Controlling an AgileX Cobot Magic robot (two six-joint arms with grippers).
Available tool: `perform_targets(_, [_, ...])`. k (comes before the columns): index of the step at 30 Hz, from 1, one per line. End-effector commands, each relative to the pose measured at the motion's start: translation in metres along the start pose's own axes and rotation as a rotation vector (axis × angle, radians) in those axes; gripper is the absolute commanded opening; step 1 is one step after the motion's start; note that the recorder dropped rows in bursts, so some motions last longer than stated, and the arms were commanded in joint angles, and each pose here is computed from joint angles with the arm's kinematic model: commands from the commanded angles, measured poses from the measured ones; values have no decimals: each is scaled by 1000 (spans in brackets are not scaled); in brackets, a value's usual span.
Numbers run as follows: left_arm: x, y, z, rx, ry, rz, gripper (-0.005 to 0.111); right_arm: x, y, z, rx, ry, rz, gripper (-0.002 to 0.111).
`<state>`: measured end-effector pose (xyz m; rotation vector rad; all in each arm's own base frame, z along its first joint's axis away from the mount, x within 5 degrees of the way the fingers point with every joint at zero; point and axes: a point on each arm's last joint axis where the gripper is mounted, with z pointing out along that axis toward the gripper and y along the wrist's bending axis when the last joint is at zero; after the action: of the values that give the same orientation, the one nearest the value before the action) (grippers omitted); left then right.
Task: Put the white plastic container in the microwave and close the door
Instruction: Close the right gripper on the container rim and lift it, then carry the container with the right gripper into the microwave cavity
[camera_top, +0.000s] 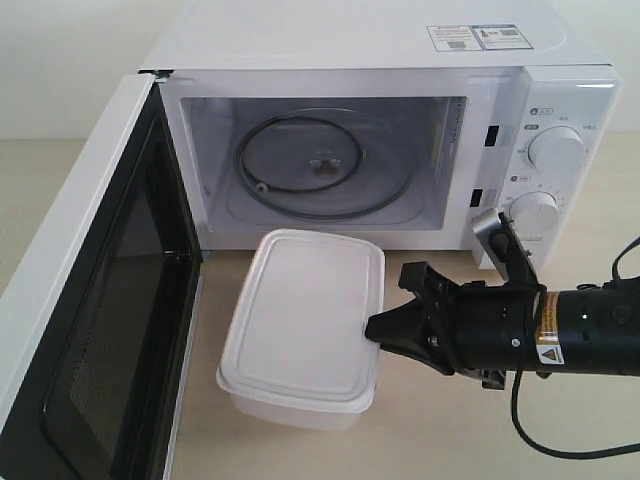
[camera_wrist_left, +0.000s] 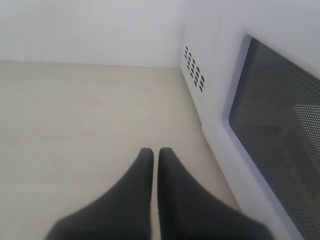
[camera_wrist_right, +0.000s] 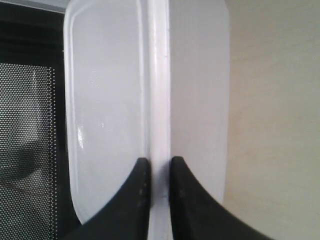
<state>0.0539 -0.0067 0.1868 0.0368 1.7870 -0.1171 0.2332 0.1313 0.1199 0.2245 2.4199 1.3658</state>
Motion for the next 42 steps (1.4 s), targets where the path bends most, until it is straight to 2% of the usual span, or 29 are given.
perform_targets(1, [1,0,0,-4,-2,-4,4,-3,9,-3,-47,-30,-35,0])
perform_targets(4, [1,0,0,-4,-2,-4,4,-6,21,-8,-85,-77,-58,0])
perform_targets(7, [1,0,0,-4,-2,-4,4,2,34,-5,-6,-117,-95,0])
perform_targets(10, [1,0,0,-4,-2,-4,4,11,45,0,17,-168,-85,0])
perform_targets(13, [1,0,0,-4,-2,-4,4,18,52,6,-10,-262,-27,0])
perform_targets(18, [1,0,0,-3,0,-4,4,31,62,14,26,-451,105,0])
perform_targets(24, [1,0,0,-3,0,-4,4,25,60,8,50,-641,252,0])
perform_targets(29, [1,0,0,-4,-2,-4,4,16,67,12,25,-696,297,0])
perform_targets(37, [1,0,0,-4,-2,-4,4,-1,72,59,20,-705,290,0])
perform_targets(42, [1,0,0,-4,-2,-4,4,-9,73,73,15,-732,324,0])
